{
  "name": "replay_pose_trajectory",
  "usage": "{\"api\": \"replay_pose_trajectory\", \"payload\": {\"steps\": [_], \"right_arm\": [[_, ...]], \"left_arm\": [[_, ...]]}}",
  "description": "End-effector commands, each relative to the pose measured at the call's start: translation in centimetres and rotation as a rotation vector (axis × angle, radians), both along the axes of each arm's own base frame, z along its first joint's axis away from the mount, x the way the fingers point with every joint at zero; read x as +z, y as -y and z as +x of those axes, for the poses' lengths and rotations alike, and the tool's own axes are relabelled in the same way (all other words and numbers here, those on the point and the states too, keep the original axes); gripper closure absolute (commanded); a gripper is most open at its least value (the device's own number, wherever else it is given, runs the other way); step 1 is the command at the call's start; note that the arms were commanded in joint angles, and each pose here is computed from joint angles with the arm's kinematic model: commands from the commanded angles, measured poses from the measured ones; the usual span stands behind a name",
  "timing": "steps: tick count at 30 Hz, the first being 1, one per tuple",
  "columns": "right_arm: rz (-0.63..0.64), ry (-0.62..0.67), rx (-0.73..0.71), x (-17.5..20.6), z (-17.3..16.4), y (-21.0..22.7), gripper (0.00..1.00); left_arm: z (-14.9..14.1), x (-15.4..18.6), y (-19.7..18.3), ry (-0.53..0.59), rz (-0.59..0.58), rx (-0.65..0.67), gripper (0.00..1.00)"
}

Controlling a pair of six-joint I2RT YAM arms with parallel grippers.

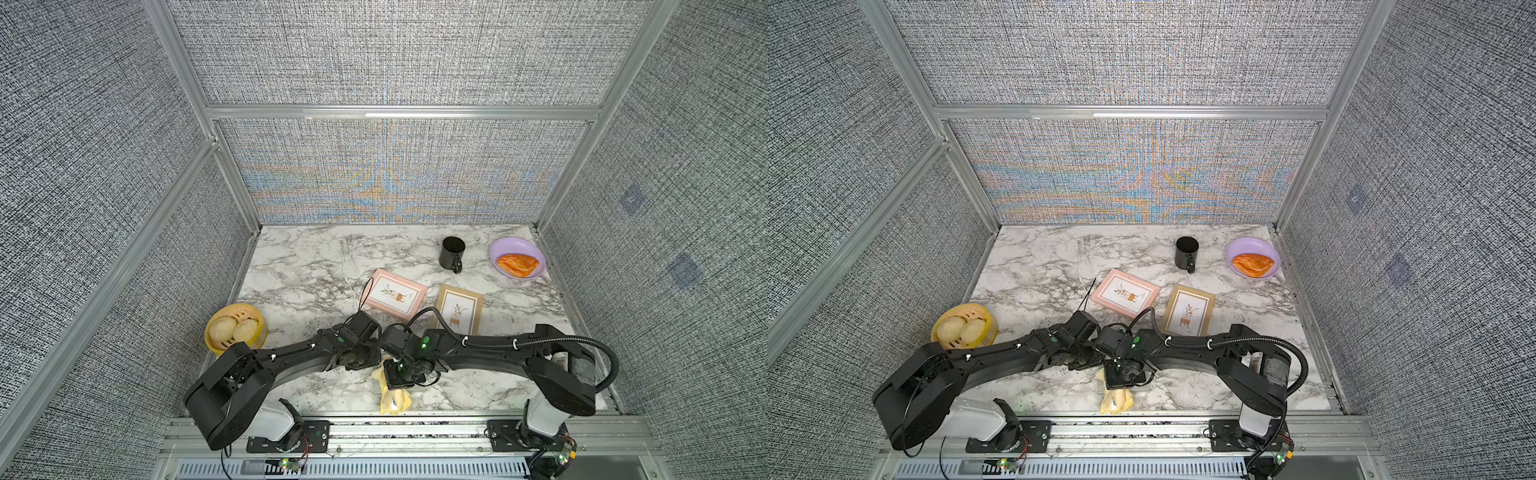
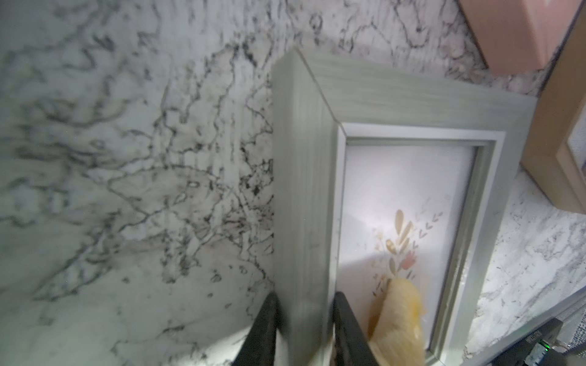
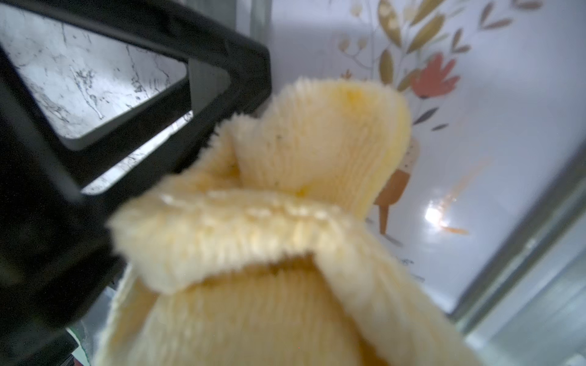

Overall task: Wipe the picture frame with a cloth
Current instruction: Wipe the dirt from the picture frame.

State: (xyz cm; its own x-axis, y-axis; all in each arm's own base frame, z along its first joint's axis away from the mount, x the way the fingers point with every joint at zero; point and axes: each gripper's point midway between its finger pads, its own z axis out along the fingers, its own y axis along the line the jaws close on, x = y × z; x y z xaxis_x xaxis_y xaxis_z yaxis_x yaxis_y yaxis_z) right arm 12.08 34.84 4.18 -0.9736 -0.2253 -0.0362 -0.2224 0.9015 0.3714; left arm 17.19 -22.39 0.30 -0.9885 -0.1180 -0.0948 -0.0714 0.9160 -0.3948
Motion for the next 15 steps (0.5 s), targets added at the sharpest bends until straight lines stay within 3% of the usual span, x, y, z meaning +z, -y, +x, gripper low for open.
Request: {"api": "replay_pose_trajectory", "payload": {"steps": [1,8,15], "right_arm": [[-0.091,-0.021,0.004,-0.5,-0.2,3.4,1.0],[-0.176,-0.02,-0.043,0.2,2.3,7.6,1.0],[-0.11,-0.052,-0.017,-0.1,4.2,3.5,1.0]], "left_arm": [[-7.8,-3.5,-8.1,-0.327,0.349,-0.008,1.0],[-7.7,-3.7,-8.2,-0.33,0.362,-0.018,1.0],[-7.8,-4.0,-8.0,-0.337,0.357,-0.026,1.0]]}}
